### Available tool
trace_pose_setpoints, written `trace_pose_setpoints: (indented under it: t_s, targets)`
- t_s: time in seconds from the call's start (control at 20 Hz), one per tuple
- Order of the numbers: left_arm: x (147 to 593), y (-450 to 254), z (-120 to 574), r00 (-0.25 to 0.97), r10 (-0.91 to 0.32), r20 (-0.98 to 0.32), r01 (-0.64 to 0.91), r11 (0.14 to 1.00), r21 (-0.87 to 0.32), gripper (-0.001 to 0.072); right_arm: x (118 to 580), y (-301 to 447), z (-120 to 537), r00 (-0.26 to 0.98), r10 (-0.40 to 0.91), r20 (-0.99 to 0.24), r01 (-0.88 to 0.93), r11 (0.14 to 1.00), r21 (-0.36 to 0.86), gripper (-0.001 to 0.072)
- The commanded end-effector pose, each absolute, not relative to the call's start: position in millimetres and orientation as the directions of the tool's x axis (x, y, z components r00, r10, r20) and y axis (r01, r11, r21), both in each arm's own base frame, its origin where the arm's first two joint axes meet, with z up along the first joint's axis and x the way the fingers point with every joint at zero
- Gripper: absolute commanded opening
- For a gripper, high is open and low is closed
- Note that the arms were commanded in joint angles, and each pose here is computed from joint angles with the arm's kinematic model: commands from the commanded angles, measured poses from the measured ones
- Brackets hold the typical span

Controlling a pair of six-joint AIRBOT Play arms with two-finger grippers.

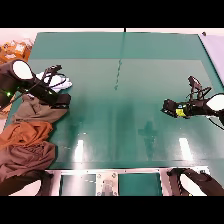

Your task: Fold the shirts.

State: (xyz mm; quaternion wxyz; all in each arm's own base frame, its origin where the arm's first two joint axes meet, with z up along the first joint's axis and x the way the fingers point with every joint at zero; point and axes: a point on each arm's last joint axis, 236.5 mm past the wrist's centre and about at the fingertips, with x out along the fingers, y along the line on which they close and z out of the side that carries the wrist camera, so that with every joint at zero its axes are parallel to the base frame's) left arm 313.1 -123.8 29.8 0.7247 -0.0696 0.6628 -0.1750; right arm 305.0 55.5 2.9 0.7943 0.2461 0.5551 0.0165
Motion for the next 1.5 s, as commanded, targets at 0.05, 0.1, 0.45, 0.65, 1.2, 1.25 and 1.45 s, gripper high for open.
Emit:
trace_pose_setpoints:
  t_s: [0.05,0.1,0.45,0.65,1.2,1.25,1.45]
  targets:
    - [313.1,-123.6,29.3,0.061,-0.346,-0.936,0.160,0.929,-0.333,0.0020,303.8,56.1,1.5,0.379,0.301,-0.875,0.248,0.878,0.409,0.0012]
    - [314.1,-123.6,29.4,0.065,-0.346,-0.936,0.160,0.929,-0.332,0.0020,303.9,56.1,1.6,0.380,0.301,-0.875,0.248,0.878,0.409,0.0012]
    - [314.4,-123.7,29.4,0.066,-0.346,-0.936,0.160,0.929,-0.332,0.0020,308.9,55.2,3.5,0.401,0.297,-0.867,0.247,0.876,0.414,0.0013]
    - [339.1,-125.3,33.2,0.171,-0.353,-0.920,0.160,0.931,-0.328,0.0020,318.5,52.1,7.2,0.441,0.284,-0.851,0.245,0.874,0.419,0.0013]
    - [467.8,-43.8,83.6,0.704,-0.079,-0.705,0.071,0.997,-0.040,0.0720,350.0,43.5,22.6,0.576,0.248,-0.779,0.239,0.860,0.450,0.0014]
    - [474.6,-19.2,85.7,0.723,-0.034,-0.690,0.020,0.999,-0.029,0.0720,353.0,42.2,24.4,0.588,0.242,-0.772,0.238,0.860,0.452,0.0014]
    - [481.9,96.4,44.9,0.683,0.107,-0.722,-0.252,0.963,-0.096,0.0720,368.0,35.2,34.7,0.652,0.213,-0.728,0.232,0.858,0.458,0.0126]
